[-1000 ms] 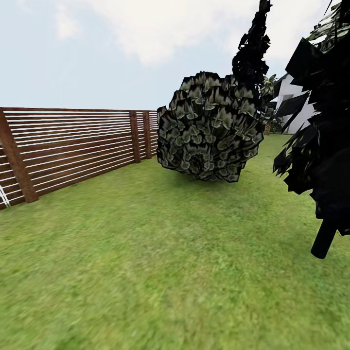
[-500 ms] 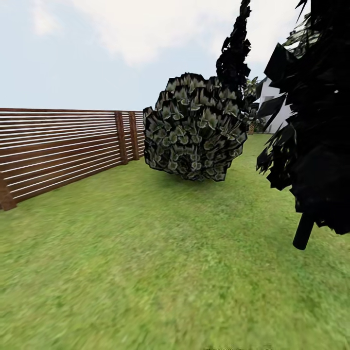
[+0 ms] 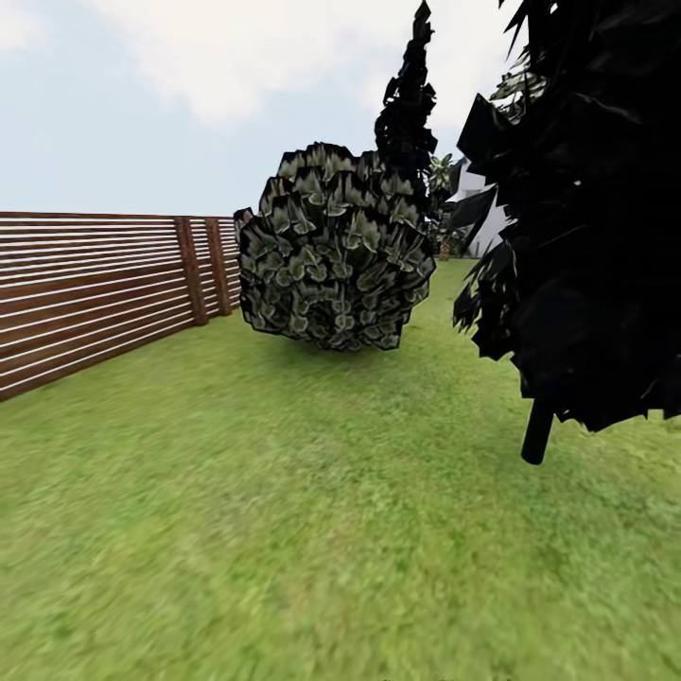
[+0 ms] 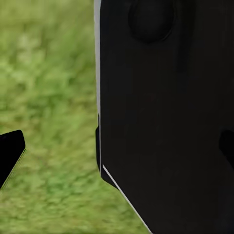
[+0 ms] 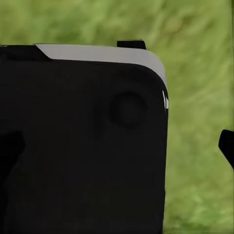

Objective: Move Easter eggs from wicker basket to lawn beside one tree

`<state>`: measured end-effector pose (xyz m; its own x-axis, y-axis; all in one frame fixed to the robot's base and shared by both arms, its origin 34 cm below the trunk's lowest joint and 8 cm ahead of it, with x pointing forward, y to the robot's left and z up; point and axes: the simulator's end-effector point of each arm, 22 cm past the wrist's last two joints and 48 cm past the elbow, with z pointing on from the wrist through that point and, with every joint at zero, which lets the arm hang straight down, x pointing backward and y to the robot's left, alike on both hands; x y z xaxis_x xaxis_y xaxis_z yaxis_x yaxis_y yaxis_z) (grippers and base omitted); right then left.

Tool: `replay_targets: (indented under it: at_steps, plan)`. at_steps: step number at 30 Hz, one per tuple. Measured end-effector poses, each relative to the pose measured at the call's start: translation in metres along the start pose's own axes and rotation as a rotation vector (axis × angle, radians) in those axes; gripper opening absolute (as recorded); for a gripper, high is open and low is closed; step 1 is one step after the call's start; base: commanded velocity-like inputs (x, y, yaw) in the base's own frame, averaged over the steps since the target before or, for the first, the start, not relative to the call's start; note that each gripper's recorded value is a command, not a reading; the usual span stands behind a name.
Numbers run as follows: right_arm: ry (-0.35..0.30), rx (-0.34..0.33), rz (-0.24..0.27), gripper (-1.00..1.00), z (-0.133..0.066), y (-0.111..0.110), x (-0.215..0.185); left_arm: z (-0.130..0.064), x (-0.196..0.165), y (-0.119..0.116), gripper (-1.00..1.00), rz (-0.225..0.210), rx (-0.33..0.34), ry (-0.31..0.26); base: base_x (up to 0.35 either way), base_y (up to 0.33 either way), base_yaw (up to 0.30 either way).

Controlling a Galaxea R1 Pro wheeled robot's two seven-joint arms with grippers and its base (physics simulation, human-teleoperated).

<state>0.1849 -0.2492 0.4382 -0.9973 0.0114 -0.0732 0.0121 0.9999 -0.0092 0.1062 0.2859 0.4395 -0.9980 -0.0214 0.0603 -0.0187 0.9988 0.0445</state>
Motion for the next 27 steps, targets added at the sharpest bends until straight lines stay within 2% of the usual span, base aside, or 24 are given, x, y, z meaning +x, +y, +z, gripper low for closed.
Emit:
replay_targets:
  at_steps: [27]
  plan:
    - [0.001,0.006,0.006,1.00,0.0000,-0.0039,0.0003,0.0000,-0.0001,0.0003,1.00,0.001,0.000,0.000,0.000,0.000,-0.277]
